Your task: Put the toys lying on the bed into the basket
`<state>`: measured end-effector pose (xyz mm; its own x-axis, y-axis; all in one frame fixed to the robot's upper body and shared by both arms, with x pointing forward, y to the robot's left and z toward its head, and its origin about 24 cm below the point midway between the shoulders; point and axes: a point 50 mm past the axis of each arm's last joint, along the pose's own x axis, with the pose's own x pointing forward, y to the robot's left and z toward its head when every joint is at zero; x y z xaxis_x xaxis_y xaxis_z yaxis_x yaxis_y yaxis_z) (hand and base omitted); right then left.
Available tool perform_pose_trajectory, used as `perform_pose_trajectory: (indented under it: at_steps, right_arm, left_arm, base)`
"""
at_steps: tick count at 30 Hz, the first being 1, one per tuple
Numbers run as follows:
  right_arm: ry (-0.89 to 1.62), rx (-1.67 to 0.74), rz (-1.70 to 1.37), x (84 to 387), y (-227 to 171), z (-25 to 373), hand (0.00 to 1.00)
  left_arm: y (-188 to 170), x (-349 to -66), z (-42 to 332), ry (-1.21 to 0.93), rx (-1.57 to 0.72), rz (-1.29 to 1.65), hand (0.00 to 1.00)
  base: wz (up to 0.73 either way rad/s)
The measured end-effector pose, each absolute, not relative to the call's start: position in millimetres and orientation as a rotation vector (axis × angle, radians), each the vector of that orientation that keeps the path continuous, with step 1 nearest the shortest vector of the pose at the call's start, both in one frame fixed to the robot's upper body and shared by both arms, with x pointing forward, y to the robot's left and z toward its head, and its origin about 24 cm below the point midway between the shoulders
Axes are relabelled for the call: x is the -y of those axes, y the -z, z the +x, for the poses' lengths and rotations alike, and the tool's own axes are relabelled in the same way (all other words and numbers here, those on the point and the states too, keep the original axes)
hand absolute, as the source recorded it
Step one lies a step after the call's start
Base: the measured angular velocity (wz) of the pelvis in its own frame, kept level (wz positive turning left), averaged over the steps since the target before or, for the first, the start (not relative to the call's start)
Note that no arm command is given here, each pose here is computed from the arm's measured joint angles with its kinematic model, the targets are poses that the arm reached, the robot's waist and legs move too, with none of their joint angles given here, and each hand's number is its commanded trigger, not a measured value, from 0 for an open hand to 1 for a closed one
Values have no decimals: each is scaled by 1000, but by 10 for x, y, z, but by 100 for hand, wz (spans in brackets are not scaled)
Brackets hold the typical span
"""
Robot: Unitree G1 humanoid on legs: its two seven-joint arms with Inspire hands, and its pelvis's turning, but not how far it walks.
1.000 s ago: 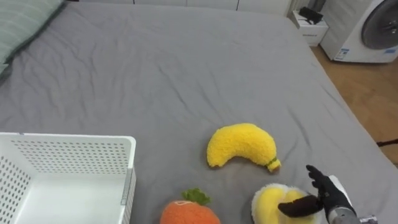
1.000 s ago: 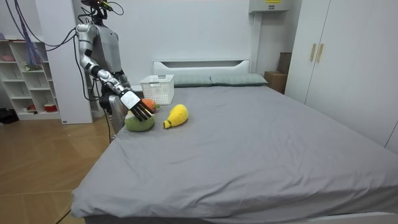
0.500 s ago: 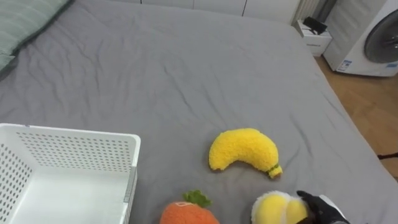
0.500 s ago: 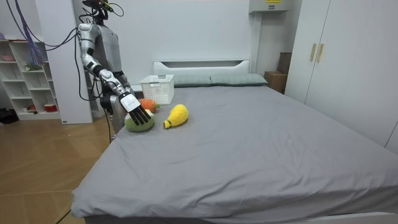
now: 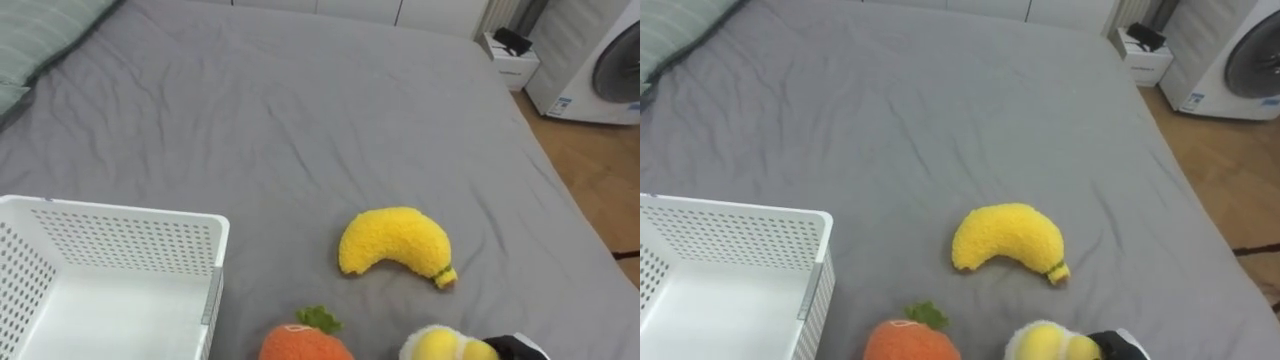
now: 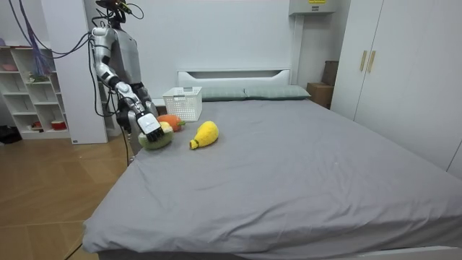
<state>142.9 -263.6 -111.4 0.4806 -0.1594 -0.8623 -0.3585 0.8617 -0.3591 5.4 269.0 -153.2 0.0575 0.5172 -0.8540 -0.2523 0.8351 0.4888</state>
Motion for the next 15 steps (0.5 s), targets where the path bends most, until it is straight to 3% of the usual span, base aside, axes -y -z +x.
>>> perform_pose_trajectory:
  at_steps: [15]
  right_arm:
    - [-142,-974,-686,2609,936,1637,100]
  left_arm:
    - [1527,-2654,171,-597,-1356,226,0]
  base:
    - [0]
